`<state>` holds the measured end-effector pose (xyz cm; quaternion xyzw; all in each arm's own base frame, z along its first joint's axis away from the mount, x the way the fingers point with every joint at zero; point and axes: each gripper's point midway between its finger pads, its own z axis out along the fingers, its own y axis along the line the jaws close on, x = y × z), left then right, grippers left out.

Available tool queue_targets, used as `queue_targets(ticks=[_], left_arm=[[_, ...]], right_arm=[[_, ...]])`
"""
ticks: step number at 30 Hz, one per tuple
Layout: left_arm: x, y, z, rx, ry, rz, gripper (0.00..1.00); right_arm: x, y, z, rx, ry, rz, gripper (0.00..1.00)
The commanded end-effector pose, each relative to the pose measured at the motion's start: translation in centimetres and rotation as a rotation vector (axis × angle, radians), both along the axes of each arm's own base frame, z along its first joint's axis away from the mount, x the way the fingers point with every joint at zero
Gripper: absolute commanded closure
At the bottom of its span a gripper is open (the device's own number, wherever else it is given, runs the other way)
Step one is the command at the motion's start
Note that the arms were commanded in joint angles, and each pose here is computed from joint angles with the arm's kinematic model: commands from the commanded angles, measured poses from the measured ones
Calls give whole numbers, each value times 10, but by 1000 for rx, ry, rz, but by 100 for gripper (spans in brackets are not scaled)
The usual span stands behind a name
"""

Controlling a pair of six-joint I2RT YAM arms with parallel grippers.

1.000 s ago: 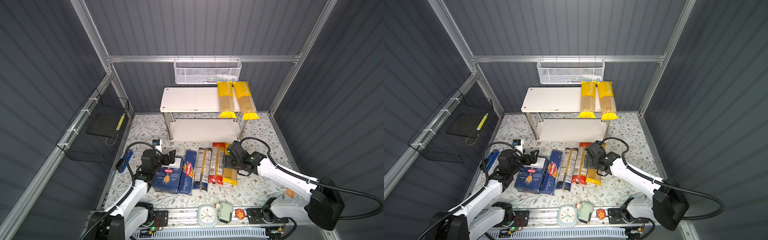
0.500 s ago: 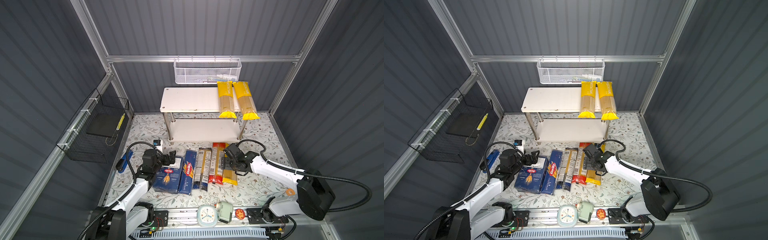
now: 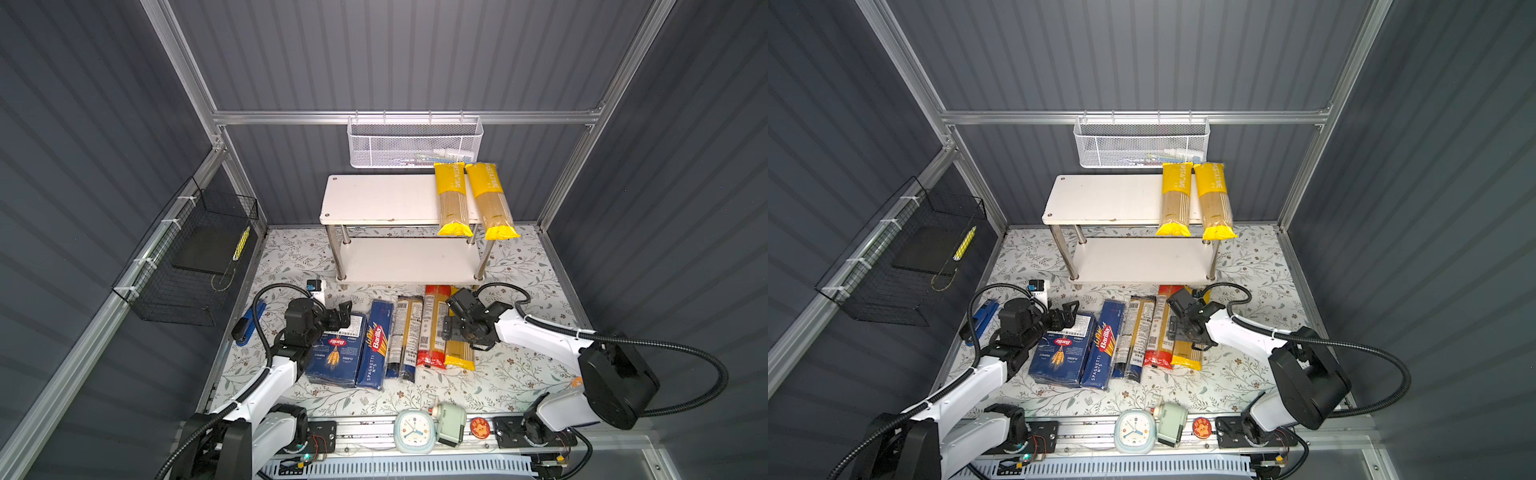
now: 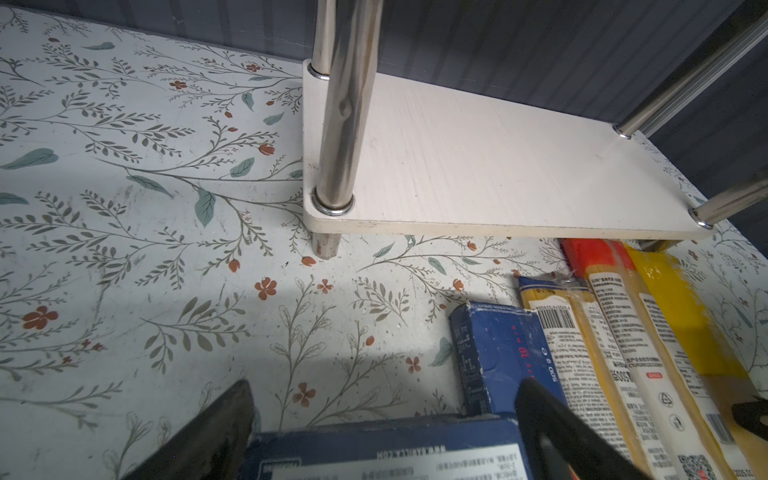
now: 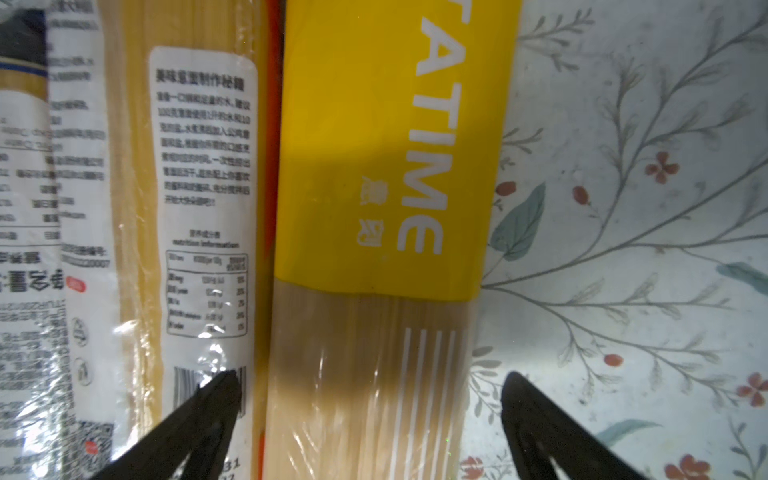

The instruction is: Place and organize the pasta boxes and bags onto the shelf

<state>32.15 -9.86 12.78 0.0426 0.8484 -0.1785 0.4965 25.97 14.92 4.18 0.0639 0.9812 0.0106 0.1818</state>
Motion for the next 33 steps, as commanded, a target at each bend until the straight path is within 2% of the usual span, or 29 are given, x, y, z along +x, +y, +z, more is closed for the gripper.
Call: queue_targets(ticks=[1, 13, 29, 33], left_arm=[[1, -5, 7, -12, -18, -18, 1], [1, -5, 6, -13, -15, -20, 1], [1, -6, 6, -18, -13, -26, 1], [1, -7, 6, -18, -13, -28, 1]], right_arm=[[2, -9, 1, -65, 12, -22, 1], [-8, -22, -13, -138, 87, -26, 1], [-28, -44, -11, -49, 103, -72, 1], [-25, -29, 3, 44, 53, 4, 1]])
